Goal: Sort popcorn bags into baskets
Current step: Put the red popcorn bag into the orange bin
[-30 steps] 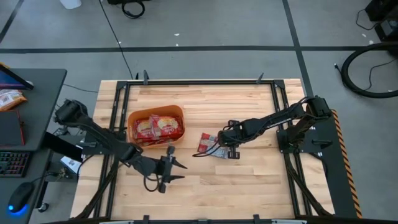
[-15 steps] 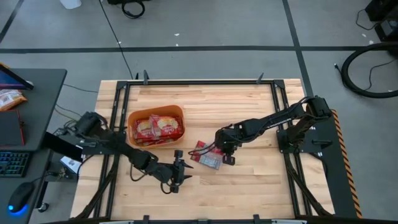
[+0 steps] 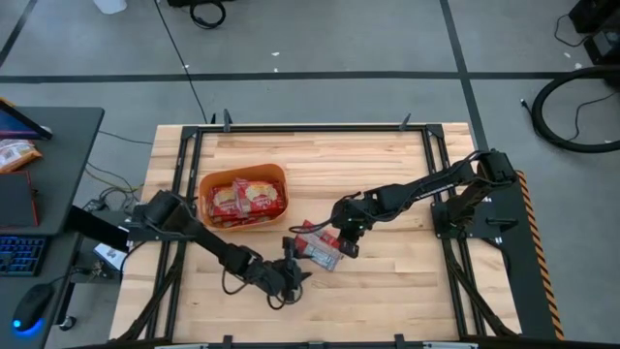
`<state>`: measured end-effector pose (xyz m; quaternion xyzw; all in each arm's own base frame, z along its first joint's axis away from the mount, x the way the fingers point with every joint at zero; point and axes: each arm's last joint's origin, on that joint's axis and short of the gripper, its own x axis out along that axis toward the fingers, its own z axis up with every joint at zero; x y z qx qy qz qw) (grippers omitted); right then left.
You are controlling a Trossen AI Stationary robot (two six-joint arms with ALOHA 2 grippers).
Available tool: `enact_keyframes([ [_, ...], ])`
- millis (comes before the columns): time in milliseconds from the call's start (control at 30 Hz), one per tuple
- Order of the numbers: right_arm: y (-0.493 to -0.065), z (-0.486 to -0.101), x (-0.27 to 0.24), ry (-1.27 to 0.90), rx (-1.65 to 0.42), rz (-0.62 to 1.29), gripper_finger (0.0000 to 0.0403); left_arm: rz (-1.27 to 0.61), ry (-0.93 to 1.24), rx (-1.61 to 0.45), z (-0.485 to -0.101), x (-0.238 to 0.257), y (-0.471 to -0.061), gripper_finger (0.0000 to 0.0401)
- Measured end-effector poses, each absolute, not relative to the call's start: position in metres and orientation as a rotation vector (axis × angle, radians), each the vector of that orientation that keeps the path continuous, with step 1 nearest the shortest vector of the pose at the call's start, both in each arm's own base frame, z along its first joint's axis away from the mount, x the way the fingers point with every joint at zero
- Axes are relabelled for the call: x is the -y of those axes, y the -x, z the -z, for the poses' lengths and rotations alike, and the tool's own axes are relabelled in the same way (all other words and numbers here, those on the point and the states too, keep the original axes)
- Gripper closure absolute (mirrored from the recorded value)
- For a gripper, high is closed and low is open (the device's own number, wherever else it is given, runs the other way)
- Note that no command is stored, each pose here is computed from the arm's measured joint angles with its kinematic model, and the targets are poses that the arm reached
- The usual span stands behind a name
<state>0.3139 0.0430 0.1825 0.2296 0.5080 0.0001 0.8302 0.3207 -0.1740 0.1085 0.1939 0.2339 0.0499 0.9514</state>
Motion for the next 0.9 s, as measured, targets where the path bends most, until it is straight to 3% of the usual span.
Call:
enact_keyframes([
  [300,-0.315,-0.184,-0.05,-0.429,-1.06,-0.06,0.0393,-0.107,-0.492,-0.583,-0.1,0.174,-0.334,0.0152],
  [600,-0.307,-0.187,-0.106,0.137,-0.924,-0.249,0.0336,-0.109,-0.429,-0.597,-0.099,0.175,-0.333,0.0152],
  [900,-0.301,-0.184,-0.128,0.249,-0.898,-0.249,0.0247,-0.075,-0.36,-0.588,-0.109,0.178,-0.33,0.0152],
])
